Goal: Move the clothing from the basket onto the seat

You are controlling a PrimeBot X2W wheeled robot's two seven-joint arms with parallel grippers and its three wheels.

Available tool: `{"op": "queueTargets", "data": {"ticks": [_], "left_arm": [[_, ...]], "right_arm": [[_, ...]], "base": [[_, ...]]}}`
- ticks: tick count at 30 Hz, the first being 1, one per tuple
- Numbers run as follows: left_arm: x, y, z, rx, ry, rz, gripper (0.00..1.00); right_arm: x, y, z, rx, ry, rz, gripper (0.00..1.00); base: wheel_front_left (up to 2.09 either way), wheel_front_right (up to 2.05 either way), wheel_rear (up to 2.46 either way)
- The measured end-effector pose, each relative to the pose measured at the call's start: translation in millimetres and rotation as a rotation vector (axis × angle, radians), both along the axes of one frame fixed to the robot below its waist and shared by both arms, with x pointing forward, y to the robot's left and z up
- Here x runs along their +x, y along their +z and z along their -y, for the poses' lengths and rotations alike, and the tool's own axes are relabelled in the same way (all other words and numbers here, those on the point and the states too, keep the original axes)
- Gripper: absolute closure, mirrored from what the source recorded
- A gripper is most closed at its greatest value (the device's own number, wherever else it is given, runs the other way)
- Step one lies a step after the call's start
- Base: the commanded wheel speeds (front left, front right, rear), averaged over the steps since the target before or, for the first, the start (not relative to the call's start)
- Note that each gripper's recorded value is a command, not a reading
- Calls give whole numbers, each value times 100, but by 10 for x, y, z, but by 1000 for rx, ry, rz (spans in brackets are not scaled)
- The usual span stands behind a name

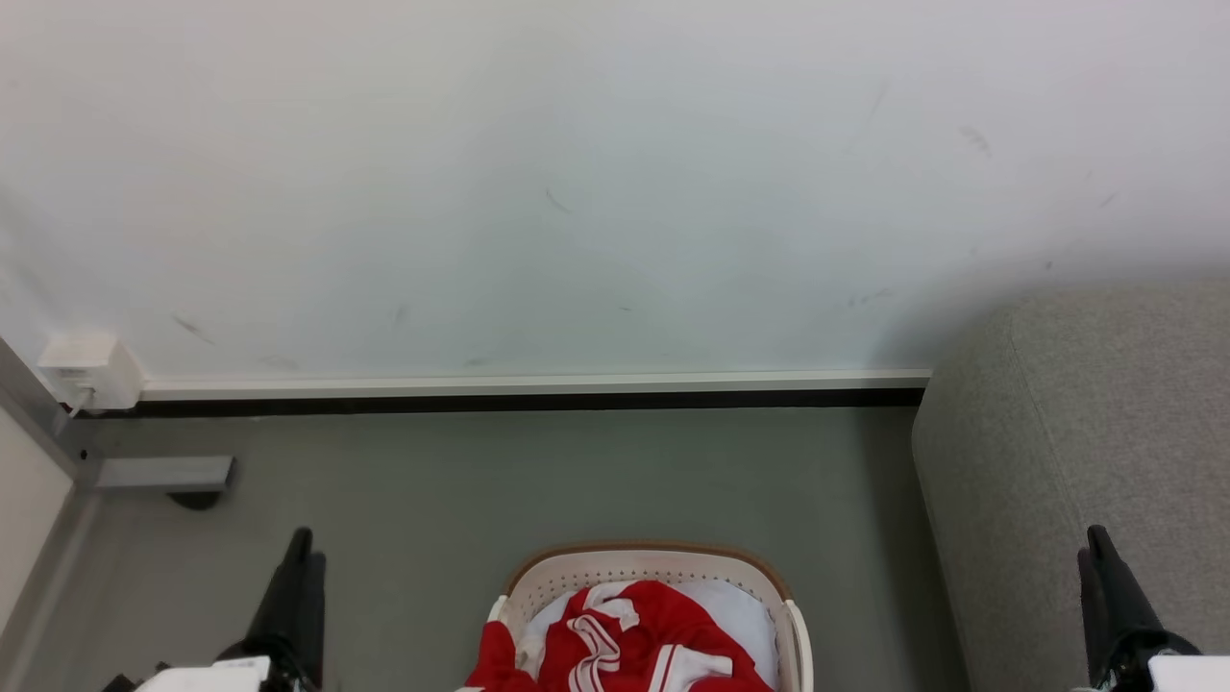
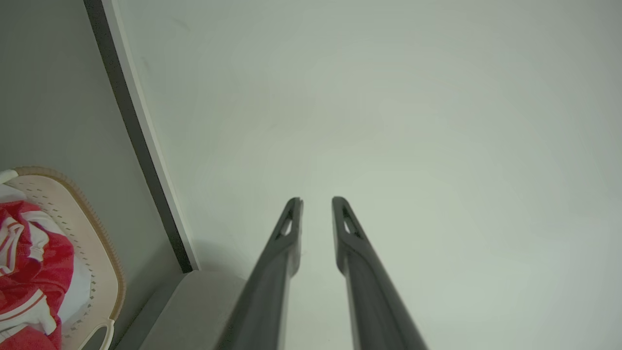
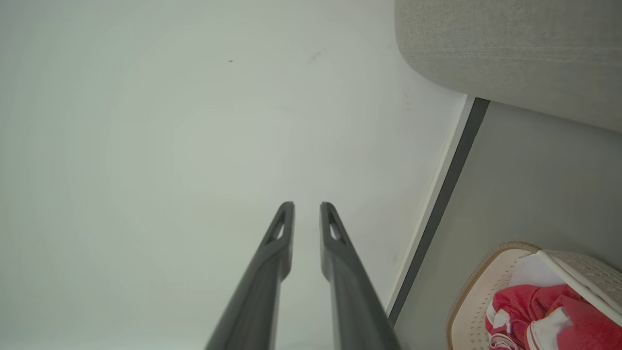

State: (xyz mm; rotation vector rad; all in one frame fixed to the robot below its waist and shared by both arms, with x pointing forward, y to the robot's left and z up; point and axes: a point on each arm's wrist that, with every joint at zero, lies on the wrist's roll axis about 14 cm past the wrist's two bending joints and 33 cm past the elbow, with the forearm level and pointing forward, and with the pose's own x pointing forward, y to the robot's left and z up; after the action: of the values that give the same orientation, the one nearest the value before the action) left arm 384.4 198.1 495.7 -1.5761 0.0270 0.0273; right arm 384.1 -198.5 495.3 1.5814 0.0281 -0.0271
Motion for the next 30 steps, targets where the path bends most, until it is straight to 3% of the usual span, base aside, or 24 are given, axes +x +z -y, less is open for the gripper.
{"op": "queueTargets", "data": {"ticks": [10, 21, 30], "left_arm": [[-48, -84, 11, 18, 20, -25, 0], [2, 104, 21, 235, 26, 25, 0], [25, 225, 138, 466, 4, 49, 0]], "right_arm": [[-45, -45, -78, -6, -3, -12, 0], [-22, 131, -136, -167, 10, 40, 0], [-21, 233, -244, -390, 47, 79, 0]], "base": [[0, 0, 0], [0, 0, 0], [0, 0, 0]]}}
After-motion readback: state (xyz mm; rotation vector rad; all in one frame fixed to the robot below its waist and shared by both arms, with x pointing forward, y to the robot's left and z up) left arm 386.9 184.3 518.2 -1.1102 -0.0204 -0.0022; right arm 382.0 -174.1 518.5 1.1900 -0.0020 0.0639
